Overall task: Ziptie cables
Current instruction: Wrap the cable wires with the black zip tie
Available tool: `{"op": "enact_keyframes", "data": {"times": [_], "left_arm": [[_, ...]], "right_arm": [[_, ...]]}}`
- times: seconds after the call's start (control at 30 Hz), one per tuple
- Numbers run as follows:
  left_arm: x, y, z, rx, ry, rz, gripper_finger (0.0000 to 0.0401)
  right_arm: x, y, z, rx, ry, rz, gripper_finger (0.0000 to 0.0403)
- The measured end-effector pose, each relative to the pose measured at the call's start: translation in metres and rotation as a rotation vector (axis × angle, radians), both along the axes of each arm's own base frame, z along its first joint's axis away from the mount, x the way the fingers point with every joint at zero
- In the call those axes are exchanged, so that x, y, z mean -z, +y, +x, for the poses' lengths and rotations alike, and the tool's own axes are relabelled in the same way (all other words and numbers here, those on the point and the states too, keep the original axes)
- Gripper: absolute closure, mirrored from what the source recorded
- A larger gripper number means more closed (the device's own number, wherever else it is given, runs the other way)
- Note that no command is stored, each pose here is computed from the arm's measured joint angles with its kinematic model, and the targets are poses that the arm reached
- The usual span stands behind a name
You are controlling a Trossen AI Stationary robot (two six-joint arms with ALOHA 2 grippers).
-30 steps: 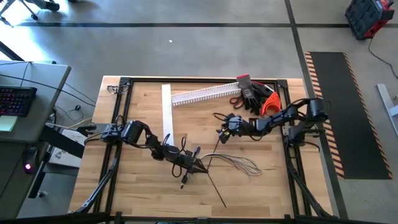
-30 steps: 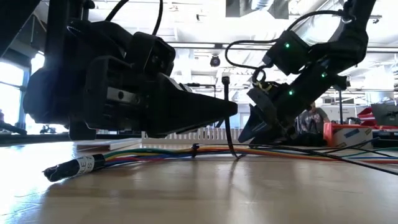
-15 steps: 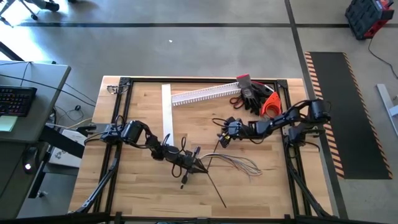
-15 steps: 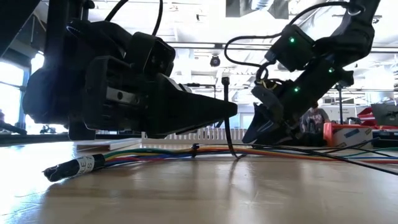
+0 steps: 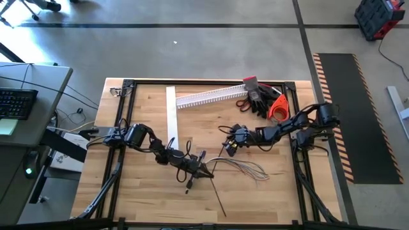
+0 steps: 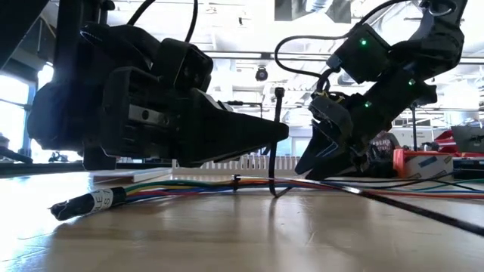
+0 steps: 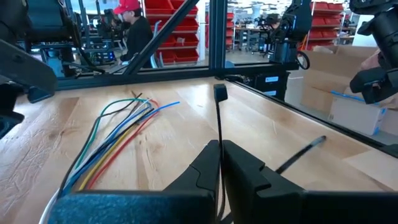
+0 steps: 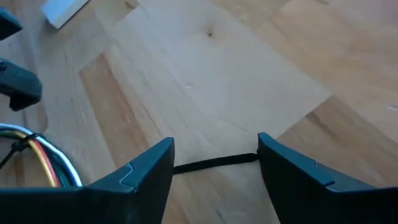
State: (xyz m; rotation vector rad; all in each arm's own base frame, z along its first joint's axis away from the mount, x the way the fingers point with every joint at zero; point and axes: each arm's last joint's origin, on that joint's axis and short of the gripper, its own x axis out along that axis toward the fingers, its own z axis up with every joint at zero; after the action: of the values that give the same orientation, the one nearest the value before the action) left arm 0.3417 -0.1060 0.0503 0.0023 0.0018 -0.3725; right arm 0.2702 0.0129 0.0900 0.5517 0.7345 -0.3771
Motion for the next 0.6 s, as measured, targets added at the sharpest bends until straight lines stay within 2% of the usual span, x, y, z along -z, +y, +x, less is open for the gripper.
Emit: {"op": "enact_keyframes", "data": {"times": [0.17,0.5,0.6], "left_arm": [[0.0,0.0,0.0,-0.001,0.0,0.0,0.0401],[0.0,0.0,0.0,-0.005,0.001,0.001,0.0401],[0.0,0.0,0.0,-0.007,0.001,0.001,0.0401]], "right_arm": [[0.0,0.0,0.001,-0.013,-0.006,-0.005,0.0229],[-0.003,0.0,0.0,-0.051,-0.006,-0.041,0.0386],[-0.011,0.003,-0.002,-0.07,-0.014,-0.061,0.0397]]}}
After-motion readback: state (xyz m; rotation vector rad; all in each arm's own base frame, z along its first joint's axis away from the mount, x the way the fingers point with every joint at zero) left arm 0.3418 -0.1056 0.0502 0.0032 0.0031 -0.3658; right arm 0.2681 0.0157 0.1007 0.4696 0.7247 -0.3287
